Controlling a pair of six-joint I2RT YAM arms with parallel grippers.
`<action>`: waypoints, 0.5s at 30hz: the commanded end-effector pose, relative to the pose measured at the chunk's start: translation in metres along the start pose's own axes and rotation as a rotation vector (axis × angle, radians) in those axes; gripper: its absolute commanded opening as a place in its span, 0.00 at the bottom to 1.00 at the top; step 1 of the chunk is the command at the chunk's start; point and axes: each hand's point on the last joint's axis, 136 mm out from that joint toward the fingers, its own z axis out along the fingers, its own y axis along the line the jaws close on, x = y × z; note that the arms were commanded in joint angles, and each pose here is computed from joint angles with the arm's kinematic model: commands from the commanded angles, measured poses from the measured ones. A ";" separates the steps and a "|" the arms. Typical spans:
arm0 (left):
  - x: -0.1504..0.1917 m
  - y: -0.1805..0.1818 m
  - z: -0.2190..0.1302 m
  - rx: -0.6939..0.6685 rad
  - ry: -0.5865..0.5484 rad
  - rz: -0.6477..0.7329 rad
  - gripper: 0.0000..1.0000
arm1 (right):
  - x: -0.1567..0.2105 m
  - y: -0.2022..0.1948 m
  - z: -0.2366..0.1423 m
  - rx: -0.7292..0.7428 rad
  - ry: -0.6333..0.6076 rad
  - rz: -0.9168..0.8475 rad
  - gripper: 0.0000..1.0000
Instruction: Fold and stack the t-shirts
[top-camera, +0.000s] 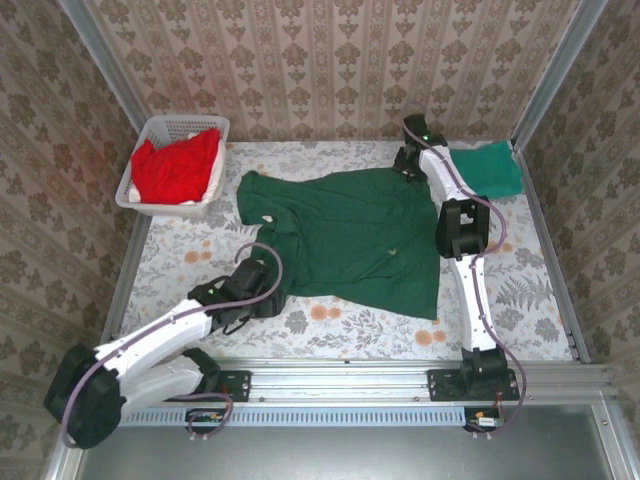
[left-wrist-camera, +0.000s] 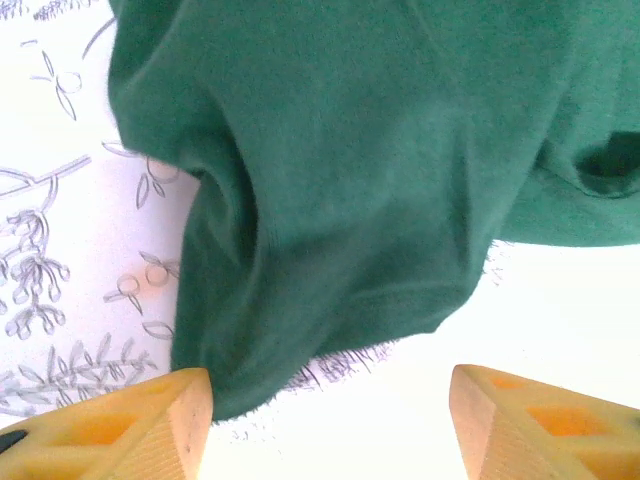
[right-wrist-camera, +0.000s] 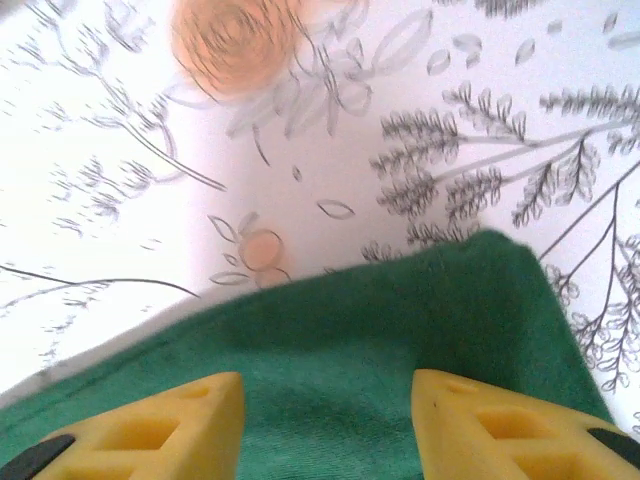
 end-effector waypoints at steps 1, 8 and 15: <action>0.023 0.014 -0.004 -0.042 0.031 -0.046 0.63 | -0.014 0.026 -0.054 -0.088 -0.016 -0.032 0.52; 0.032 0.029 -0.010 -0.059 -0.006 -0.061 0.53 | 0.036 0.061 -0.126 -0.161 -0.047 -0.180 0.61; -0.012 0.003 -0.007 -0.013 -0.108 -0.002 0.93 | 0.143 0.046 -0.180 -0.214 -0.052 -0.286 0.62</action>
